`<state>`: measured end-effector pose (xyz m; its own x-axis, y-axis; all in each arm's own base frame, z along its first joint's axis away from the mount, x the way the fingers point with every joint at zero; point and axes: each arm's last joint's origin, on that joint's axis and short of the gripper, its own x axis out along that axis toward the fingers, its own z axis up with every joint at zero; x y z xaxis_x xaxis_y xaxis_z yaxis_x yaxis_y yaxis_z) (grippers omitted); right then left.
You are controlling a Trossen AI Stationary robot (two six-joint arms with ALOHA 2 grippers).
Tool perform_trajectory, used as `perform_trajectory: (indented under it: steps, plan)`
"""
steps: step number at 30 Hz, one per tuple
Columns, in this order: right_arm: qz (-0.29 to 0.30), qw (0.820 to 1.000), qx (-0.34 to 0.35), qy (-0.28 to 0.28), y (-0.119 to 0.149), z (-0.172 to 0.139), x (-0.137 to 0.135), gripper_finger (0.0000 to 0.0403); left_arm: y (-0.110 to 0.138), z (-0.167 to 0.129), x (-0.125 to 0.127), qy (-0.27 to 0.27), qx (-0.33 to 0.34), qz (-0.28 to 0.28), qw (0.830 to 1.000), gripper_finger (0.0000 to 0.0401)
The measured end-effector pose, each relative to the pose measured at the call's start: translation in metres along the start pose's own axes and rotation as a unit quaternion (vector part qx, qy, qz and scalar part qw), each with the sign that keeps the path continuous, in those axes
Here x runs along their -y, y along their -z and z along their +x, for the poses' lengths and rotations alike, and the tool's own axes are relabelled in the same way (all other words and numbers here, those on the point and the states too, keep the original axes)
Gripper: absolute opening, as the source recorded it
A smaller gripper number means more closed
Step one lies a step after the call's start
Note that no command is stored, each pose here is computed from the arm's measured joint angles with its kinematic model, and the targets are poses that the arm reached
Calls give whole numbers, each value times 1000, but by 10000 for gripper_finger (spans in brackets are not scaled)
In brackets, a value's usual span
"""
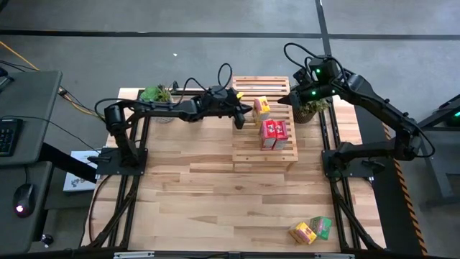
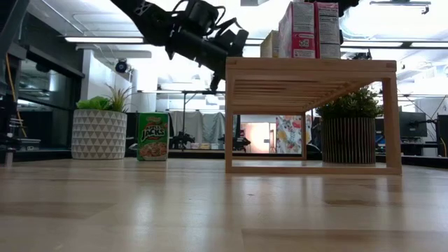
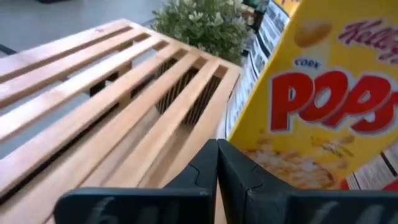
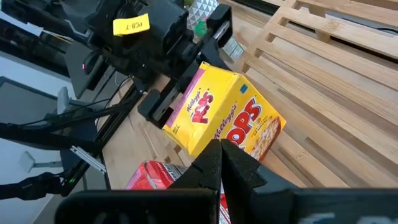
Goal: Stack cereal on shelf
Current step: Put the top yellow cereal box on the shelf
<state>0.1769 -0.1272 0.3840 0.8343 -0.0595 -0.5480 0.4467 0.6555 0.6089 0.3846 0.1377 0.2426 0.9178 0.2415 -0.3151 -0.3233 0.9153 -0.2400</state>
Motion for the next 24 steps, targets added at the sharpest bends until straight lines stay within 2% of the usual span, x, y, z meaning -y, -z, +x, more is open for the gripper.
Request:
perform_trajectory:
  steps: [5, 16, 24]
  plan:
    - [0, 1000, 0, 0, 0, 0, 0, 0, 10, 11, 2, 28, -18, -7, 999, 0]
    - [1, 1000, 0, 1, 0, 0, 0, 0, 10, 8, -5, 5, -36, -8, 999, 0]
    - [-2, 997, 9, 72, 2, 0, 6, 0, -5, -5, -10, 4, -19, 14, 1000, 0]
